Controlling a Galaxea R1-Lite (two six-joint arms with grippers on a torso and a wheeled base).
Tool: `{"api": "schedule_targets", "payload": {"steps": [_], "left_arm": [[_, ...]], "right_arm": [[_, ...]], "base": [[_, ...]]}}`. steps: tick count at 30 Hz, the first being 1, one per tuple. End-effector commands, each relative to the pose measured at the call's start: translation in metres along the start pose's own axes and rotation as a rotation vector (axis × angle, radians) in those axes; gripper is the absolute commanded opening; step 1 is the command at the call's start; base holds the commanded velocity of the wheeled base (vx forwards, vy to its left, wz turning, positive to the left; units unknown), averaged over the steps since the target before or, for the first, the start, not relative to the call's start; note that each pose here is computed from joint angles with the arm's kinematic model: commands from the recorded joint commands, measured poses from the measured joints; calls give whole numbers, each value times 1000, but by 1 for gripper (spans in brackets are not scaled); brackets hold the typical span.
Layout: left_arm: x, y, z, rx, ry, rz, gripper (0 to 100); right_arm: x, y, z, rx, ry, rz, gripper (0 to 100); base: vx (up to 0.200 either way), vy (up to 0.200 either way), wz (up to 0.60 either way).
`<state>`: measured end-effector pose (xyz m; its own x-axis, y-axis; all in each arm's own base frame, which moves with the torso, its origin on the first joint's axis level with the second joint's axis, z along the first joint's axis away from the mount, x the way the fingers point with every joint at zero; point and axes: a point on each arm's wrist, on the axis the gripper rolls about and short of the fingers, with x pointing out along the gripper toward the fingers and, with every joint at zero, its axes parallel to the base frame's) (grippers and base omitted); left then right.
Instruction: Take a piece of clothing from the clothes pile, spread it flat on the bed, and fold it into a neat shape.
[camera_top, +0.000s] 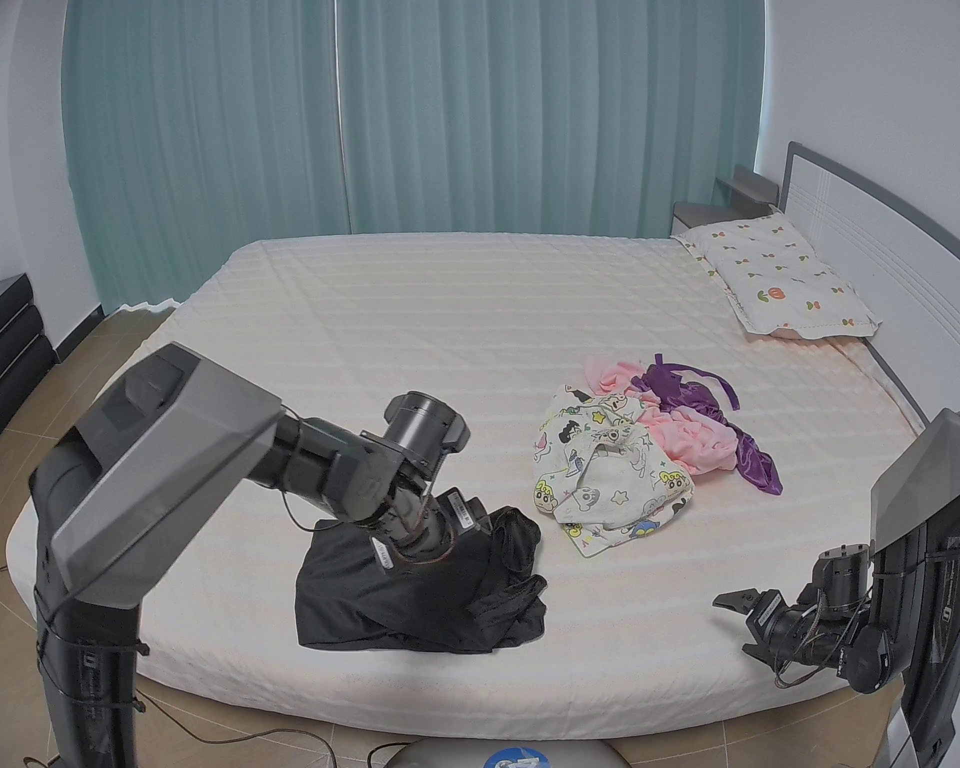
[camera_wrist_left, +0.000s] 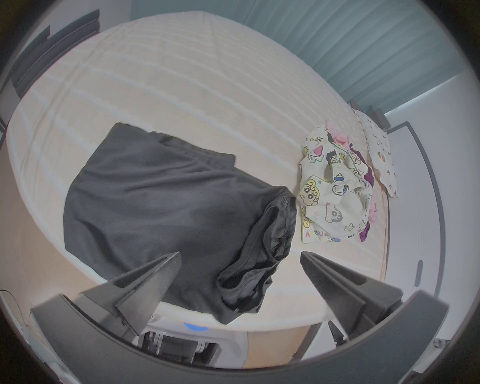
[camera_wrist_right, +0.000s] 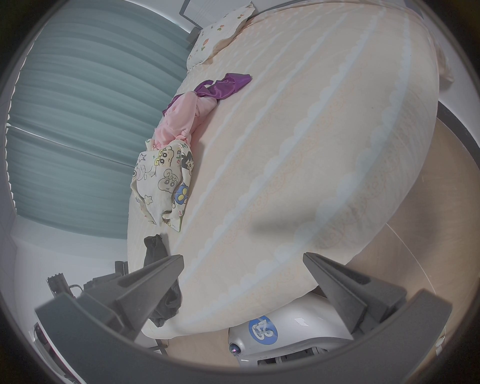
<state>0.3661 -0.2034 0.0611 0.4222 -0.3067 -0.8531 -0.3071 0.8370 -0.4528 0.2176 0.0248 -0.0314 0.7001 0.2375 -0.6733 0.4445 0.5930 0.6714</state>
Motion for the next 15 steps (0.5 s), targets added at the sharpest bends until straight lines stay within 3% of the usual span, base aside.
{"api": "schedule_targets", "payload": {"steps": [1, 12, 15], "left_arm": [[-29, 20, 17, -58, -18, -14, 100], [-24, 33, 32, -146, -42, -17, 100], [-25, 39, 32, -159, -11, -27, 100]], "right_arm": [[0, 1, 1, -3, -8, 13, 100], [0, 1, 1, -4, -9, 12, 100], [0, 1, 0, -5, -10, 12, 100]], "base": [[0, 0, 0], [0, 0, 0], [0, 200, 0]]}}
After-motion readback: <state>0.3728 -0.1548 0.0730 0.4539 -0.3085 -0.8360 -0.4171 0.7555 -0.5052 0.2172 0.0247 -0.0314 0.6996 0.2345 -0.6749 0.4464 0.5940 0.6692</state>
